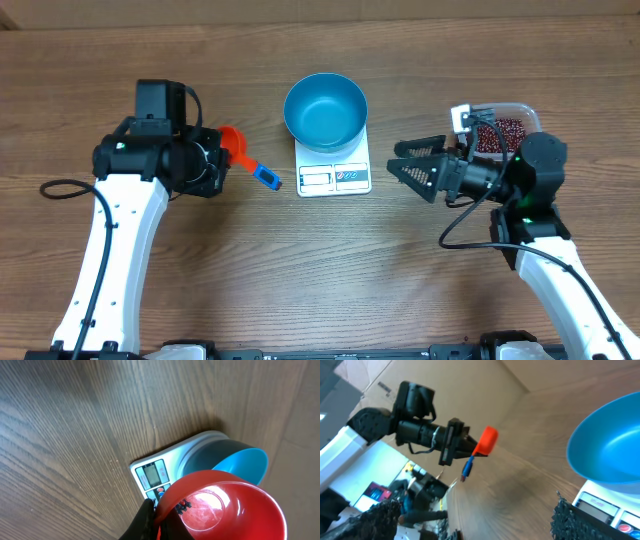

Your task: Scoop item into bowl and weigh 150g on scale

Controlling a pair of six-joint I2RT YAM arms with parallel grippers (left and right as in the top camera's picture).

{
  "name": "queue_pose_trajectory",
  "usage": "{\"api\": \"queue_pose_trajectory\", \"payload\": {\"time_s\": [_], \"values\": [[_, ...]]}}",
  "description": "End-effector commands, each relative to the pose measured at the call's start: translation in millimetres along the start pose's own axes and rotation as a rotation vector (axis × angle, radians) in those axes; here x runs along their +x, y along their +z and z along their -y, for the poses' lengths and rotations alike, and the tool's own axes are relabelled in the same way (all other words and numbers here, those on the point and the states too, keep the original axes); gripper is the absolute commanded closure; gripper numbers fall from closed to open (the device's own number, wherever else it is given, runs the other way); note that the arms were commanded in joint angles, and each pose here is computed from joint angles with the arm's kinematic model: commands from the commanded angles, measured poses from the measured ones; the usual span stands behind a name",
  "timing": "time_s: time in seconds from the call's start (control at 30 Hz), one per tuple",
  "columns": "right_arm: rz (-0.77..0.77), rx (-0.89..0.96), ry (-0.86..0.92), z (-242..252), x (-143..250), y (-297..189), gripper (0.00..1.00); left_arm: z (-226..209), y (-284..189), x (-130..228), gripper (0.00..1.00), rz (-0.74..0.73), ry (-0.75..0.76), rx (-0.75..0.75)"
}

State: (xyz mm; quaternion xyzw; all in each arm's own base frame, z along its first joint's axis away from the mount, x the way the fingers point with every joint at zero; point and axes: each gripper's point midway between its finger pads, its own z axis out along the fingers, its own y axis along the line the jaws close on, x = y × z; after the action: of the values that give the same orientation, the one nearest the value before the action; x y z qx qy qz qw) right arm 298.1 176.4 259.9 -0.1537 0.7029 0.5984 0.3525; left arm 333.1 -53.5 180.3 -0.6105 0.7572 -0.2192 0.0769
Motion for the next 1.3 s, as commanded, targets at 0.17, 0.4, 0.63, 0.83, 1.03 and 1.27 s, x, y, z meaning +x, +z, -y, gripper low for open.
{"api": "queue_pose_trajectory", "payload": {"time_s": [0.17, 0.4, 0.63, 0.83, 1.03, 1.27], "values": [[0.036, 0.09, 0.178, 16.4, -0.8, 17.3, 0.09, -5.9, 23.1, 14.8, 0.96, -0.018, -0.035, -0.077], [0.045, 0.203, 0.266, 35.8, 12.3, 26.9, 0.18, -8.7, 32.1, 31.3, 0.96, -0.033, -0.043, -0.106], [0.053, 0.236, 0.286, 29.3, 22.7, 51.5, 0.24, -10.4, 33.7, 43.9, 0.96, -0.036, -0.087, -0.116], [0.059, 0.242, 0.282, 16.3, 33.1, 73.8, 0.29, -12.0, 35.1, 56.0, 0.96, -0.042, -0.133, -0.124], [0.075, 0.251, 0.256, 6.5, 39.8, 88.7, 0.38, -13.8, 36.4, 68.8, 0.96, -0.052, -0.141, -0.132], [0.07, 0.258, 0.265, -0.3, 49.3, 98.5, 0.44, -14.5, 37.1, 76.8, 0.96, -0.058, -0.128, -0.133]]}}
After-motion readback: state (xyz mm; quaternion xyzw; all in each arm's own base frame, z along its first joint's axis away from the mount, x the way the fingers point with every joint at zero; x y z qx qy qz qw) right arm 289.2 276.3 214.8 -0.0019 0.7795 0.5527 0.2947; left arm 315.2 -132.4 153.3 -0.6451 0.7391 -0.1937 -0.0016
